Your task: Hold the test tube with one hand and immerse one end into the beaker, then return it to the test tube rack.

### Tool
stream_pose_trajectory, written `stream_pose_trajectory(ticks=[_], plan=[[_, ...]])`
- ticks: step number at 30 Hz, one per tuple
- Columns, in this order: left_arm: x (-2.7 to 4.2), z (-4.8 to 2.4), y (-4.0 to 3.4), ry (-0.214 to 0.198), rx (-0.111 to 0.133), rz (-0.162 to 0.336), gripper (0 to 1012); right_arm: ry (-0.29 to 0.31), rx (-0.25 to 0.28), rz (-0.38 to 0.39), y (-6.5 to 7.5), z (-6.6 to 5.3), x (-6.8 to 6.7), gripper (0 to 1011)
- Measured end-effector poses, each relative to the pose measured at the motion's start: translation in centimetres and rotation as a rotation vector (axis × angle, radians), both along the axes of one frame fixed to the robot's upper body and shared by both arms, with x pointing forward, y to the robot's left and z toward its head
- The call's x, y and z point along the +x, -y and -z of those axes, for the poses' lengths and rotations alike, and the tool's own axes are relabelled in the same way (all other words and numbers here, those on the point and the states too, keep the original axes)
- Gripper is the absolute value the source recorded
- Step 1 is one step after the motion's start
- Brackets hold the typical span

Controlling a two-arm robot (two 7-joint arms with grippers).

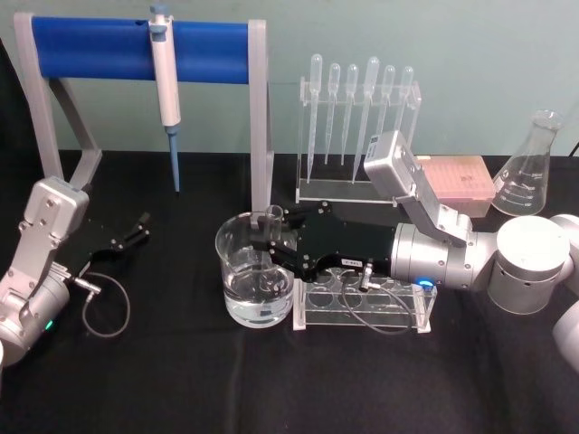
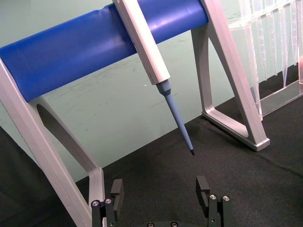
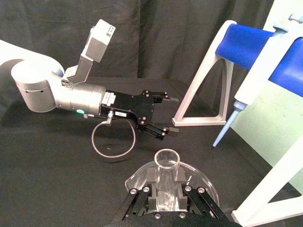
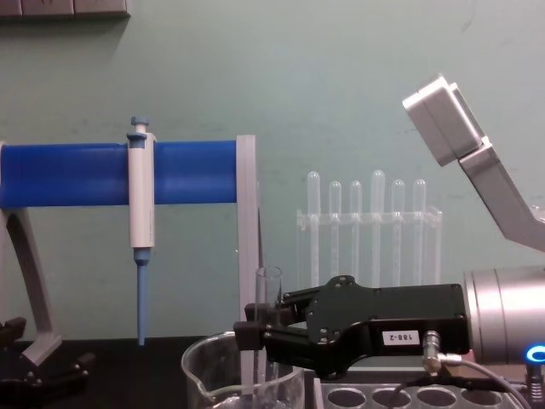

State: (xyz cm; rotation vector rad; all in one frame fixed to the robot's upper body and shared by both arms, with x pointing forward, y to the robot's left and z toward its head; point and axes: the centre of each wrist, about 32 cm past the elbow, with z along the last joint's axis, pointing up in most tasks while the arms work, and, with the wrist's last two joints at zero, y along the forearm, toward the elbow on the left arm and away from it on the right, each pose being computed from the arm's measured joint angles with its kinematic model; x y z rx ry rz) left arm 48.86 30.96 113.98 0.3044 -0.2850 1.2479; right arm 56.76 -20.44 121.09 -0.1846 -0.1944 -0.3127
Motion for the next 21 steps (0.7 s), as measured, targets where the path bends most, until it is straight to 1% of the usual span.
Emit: stream_pose_trajectory(ticks=[21], plan=[[0.00,0.00,0.00,0.000,0.000,0.000,1000,0.000,0.000,0.000,0.00,0.00,0.00,238]])
